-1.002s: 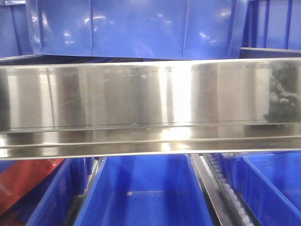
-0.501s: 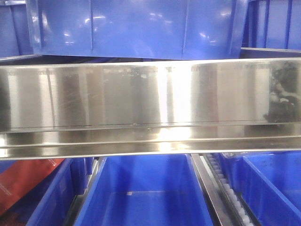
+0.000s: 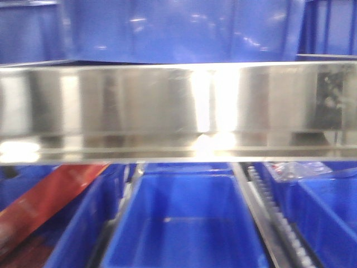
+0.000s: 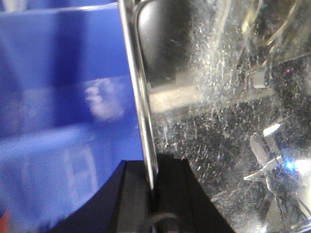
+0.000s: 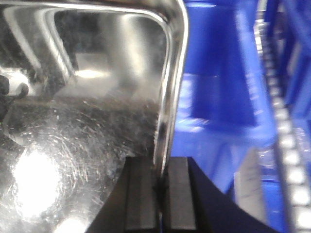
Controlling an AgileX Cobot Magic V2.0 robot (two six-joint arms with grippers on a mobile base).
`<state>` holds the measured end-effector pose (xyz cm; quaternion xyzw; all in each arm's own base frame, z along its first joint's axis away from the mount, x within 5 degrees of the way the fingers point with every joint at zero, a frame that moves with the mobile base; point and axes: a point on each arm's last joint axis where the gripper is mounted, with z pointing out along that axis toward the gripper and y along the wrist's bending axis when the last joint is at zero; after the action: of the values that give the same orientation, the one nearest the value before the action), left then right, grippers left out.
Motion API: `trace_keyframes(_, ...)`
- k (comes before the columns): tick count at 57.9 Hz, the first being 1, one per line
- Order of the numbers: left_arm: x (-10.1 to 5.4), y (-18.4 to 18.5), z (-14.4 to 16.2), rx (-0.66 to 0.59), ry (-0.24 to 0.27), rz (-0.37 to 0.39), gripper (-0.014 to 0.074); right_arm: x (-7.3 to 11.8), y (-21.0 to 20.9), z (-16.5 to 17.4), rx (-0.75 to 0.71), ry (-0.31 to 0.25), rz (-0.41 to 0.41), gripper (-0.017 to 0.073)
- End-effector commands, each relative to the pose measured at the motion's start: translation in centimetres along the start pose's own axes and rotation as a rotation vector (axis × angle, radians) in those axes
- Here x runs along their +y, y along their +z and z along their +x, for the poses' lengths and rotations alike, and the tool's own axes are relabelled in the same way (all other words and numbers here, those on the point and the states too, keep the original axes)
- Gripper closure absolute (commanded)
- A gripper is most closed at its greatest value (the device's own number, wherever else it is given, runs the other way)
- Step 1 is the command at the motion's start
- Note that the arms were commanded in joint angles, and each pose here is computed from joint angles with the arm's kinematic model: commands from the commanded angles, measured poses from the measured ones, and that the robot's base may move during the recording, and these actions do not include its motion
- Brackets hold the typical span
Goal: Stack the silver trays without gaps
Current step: 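Hold the tray in both grippers while the base drives to another rack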
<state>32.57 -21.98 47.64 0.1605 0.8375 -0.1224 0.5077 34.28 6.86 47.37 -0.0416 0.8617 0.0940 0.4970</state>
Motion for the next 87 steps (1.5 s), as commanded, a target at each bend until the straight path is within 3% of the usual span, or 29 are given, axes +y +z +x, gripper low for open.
trace_keyframes(1, -0.93, -1.01, -0.90, -0.075, -0.013, 0.069, 0.0614, 0.91, -0.94, -0.91, -0.079, 0.009, -0.059, 0.0639)
trace_keyframes(87, -0.94, -1.01, -0.91, -0.077, -0.013, 0.069, 0.0614, 0.91, -0.95, -0.97, -0.086, 0.009, -0.059, 0.0639)
